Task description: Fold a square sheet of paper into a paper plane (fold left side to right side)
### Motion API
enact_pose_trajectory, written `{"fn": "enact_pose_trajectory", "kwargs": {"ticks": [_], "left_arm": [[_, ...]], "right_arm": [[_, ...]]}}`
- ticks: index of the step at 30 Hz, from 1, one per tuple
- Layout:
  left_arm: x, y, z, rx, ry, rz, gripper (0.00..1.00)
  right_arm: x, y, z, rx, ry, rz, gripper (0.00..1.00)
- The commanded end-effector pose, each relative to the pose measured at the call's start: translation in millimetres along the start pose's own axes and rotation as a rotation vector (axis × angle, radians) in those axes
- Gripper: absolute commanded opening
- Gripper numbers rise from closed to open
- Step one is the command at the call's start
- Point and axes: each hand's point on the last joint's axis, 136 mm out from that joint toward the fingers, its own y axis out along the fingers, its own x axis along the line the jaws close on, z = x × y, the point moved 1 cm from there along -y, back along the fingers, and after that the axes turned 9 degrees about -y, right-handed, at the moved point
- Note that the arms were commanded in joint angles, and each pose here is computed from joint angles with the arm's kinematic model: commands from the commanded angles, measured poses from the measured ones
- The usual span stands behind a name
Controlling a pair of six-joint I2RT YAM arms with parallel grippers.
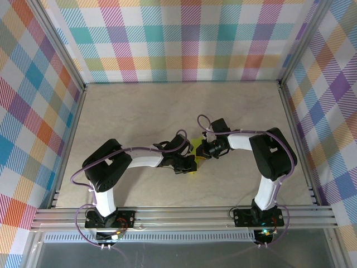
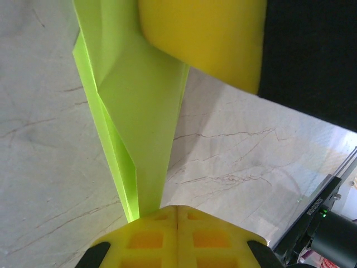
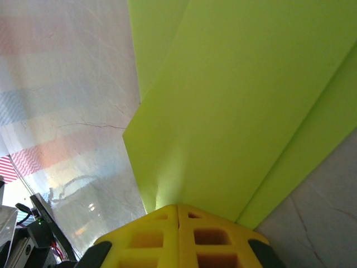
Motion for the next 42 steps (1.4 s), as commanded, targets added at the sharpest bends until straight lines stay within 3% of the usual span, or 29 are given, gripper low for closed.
{"fn": "enact_pose_trajectory", "kwargs": {"ticks": [1,42], "left_arm": [[16,4,9,0.027,-0.007,-0.043,0.00],[34,12,39,0.067,-0.037,-0.064,0.00]], "right_arm": [[-52,13,38,0.116,0.093,0.208,0.00],[-56,16,42,0.130,0.104,0.215,0.00]]}}
